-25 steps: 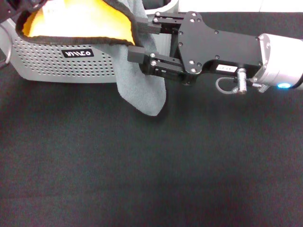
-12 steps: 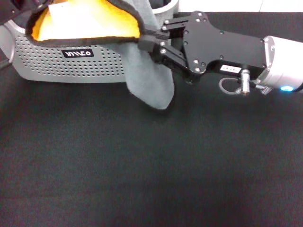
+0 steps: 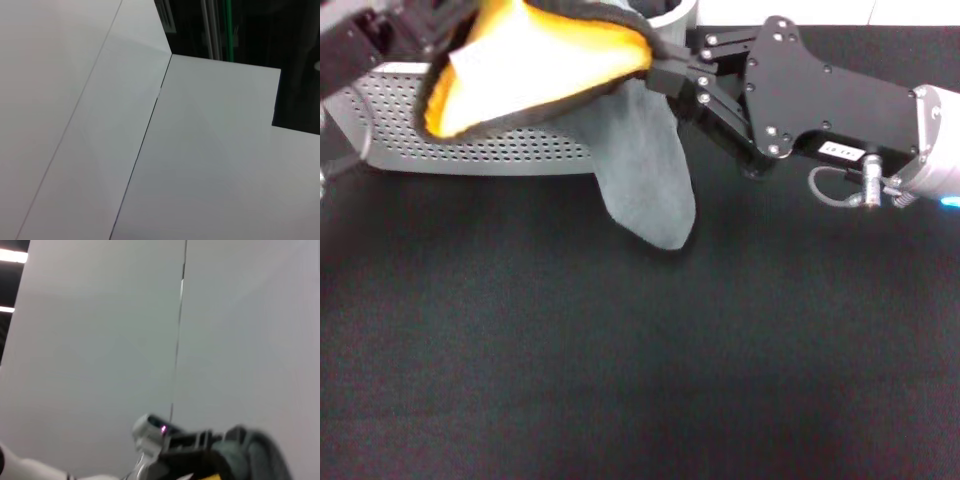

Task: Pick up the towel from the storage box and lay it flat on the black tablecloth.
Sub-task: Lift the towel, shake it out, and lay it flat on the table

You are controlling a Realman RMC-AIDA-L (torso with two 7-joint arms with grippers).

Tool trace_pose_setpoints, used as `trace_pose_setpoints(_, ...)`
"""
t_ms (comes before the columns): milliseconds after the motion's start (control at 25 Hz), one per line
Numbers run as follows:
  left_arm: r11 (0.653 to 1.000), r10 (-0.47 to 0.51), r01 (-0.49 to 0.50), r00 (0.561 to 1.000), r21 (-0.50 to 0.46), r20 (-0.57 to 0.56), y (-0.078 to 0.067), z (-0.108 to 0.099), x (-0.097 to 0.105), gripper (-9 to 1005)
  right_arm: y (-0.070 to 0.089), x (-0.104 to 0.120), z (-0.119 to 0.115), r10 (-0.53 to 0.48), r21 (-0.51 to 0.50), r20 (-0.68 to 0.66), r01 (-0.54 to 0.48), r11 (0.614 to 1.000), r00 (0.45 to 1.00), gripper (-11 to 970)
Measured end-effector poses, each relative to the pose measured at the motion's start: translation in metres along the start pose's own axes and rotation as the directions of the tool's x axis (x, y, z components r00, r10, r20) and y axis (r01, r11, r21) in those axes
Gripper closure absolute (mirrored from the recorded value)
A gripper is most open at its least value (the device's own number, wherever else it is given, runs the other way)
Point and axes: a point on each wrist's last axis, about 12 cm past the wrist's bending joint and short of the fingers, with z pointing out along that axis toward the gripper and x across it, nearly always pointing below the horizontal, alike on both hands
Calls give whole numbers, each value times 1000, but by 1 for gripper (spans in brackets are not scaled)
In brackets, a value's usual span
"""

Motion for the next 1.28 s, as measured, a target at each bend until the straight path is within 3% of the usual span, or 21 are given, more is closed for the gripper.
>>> trace_pose_setpoints(280, 1000, -17, 17, 999, -15, 35, -4, -12, 26, 850, 7, -11, -29, 14, 95, 93, -23, 995, 996, 943)
trace_pose_setpoints(480, 1000, 11, -10, 999, -13, 42, -12, -23, 48, 733, 15, -32, -72, 43, 193, 146, -71, 979, 988, 943)
trace_pose_setpoints(640, 999, 28, -27, 998, -30, 50, -15, -26, 60, 639, 13, -53, -107, 85, 266, 107, -111, 958, 991, 943)
trace_pose_setpoints(960, 994, 111, -111, 994, 14, 3, -15, -11, 77, 601, 0, -70, -112, 130, 276, 73, -146, 950, 989, 943)
trace_pose_setpoints(1200, 962, 274, -274, 961, -8, -29, -19, -6, 104, 598, -12, -78, -93, 108, 270, 94, -130, 954, 990, 943)
trace_pose_setpoints(1280, 935, 351, -351, 936, -37, -17, -20, -7, 110, 580, -18, -84, -80, 97, 259, 100, -120, 958, 990, 943)
